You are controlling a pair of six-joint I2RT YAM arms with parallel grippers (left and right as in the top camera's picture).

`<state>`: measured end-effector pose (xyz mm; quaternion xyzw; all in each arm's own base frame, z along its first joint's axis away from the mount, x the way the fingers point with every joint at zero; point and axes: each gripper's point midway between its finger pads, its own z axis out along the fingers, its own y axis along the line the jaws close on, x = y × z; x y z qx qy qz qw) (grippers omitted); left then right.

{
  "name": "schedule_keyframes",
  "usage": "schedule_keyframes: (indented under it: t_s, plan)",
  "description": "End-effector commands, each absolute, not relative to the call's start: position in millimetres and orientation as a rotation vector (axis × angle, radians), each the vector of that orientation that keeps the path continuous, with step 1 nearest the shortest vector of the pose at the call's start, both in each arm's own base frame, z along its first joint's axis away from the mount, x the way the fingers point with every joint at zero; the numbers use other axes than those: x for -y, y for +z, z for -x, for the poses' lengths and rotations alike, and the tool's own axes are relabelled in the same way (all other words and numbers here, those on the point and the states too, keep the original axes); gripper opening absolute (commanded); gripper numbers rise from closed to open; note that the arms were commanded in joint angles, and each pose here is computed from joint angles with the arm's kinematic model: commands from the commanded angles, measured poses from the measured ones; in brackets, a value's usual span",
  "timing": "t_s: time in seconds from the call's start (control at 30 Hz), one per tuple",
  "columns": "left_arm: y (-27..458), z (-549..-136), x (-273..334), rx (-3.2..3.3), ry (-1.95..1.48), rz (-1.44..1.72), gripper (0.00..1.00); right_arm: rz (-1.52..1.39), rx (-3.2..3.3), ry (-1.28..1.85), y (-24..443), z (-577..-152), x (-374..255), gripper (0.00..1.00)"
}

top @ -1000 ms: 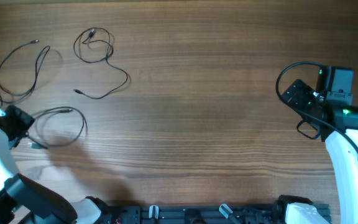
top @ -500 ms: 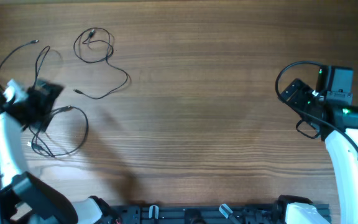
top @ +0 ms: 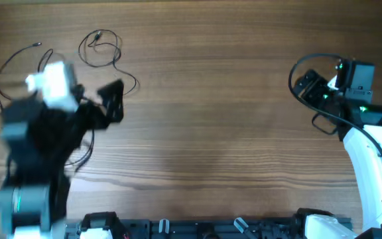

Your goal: Untangle cables

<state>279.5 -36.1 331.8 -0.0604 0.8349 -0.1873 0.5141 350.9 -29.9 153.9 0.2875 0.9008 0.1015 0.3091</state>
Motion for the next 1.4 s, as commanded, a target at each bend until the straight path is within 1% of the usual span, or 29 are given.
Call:
schedule_keyframes:
  t_s: [0.0, 0.1, 0.13, 0.23, 0.33, 0.43, 0.47, 0.5, 0.53, 0.6, 0.73, 0.8, 0.87, 0.93, 1.03, 1.13, 1.23, 1.3, 1.37]
  plan:
    - [350.4, -229.0, 27.4, -1.921, -0.328, 0.096, 1.00, -0.714, -2.271, 0.420, 175.7, -375.9, 15.5, 1.00]
    - [349.5, -191.1, 29.5, -1.904, -0.328, 0.092, 1.00, -0.666, -2.063, 0.479, 217.1, -407.9, 17.9, 1.00]
    - [347.2, -185.4, 29.8, -1.909, -0.328, 0.093, 1.00, -0.647, -2.021, 0.483, 226.9, -413.2, 18.7, 1.00]
    - [327.1, -152.7, 32.5, -1.967, -0.335, 0.100, 1.00, -0.542, -1.793, 0.507, 285.4, -432.1, 20.9, 1.00]
    - [304.2, -107.1, 37.5, -2.002, -0.354, 0.080, 1.00, -0.486, -1.643, 0.500, 325.3, -436.3, 24.5, 1.00]
    - [282.3, -71.4, 39.9, -2.025, -0.370, 0.066, 1.00, -0.455, -1.530, 0.491, 353.4, -438.2, 28.4, 1.00]
    - [279.3, -52.1, 43.0, -1.967, -0.387, 0.044, 1.00, -0.388, -1.376, 0.498, 393.5, -435.1, 28.0, 1.00]
    - [280.7, -43.2, 43.0, -1.915, -0.384, 0.033, 1.00, -0.336, -1.321, 0.468, 408.9, -432.1, 27.5, 1.00]
    - [279.2, -39.6, 43.0, -1.922, -0.385, 0.035, 1.00, -0.301, -1.310, 0.433, 412.8, -431.0, 27.4, 1.00]
    - [279.6, -37.6, 43.1, -1.923, -0.386, 0.034, 1.00, -0.270, -1.332, 0.386, 408.8, -431.9, 27.5, 1.00]
    - [279.3, -37.7, 43.1, -1.924, -0.386, 0.034, 1.00, -0.310, -1.434, 0.398, 383.1, -436.2, 27.3, 1.00]
    - [279.3, -37.6, 43.1, -1.924, -0.386, 0.034, 1.00, -0.313, -1.462, 0.402, 377.4, -435.4, 25.9, 1.00]
    - [279.3, -37.6, 43.2, -1.924, -0.387, 0.034, 1.00, -0.318, -1.474, 0.401, 376.0, -433.2, 25.7, 1.00]
    - [285.2, -39.0, 46.6, -1.900, -0.404, 0.014, 1.00, -0.309, -1.449, 0.403, 387.2, -425.6, 24.7, 1.00]
    - [299.0, -55.3, 33.6, -1.826, -0.329, 0.055, 1.00, -0.292, -1.404, 0.403, 407.7, -409.4, 22.6, 1.00]
    - [298.1, -76.0, 30.9, -1.805, -0.314, 0.062, 1.00, -0.277, -1.361, 0.405, 426.8, -392.5, 20.4, 1.00]
    - [293.6, -109.8, 31.7, -1.767, -0.318, 0.053, 1.00, -0.256, -1.320, 0.411, 445.0, -373.9, 16.8, 1.00]
    - [297.8, -127.4, 32.3, -1.714, -0.330, 0.053, 1.00, -0.249, -1.300, 0.411, 452.6, -366.2, 15.8, 1.00]
    - [300.9, -154.6, 31.6, -1.630, -0.328, 0.046, 1.00, -0.239, -1.270, 0.410, 463.3, -355.5, 14.6, 1.00]
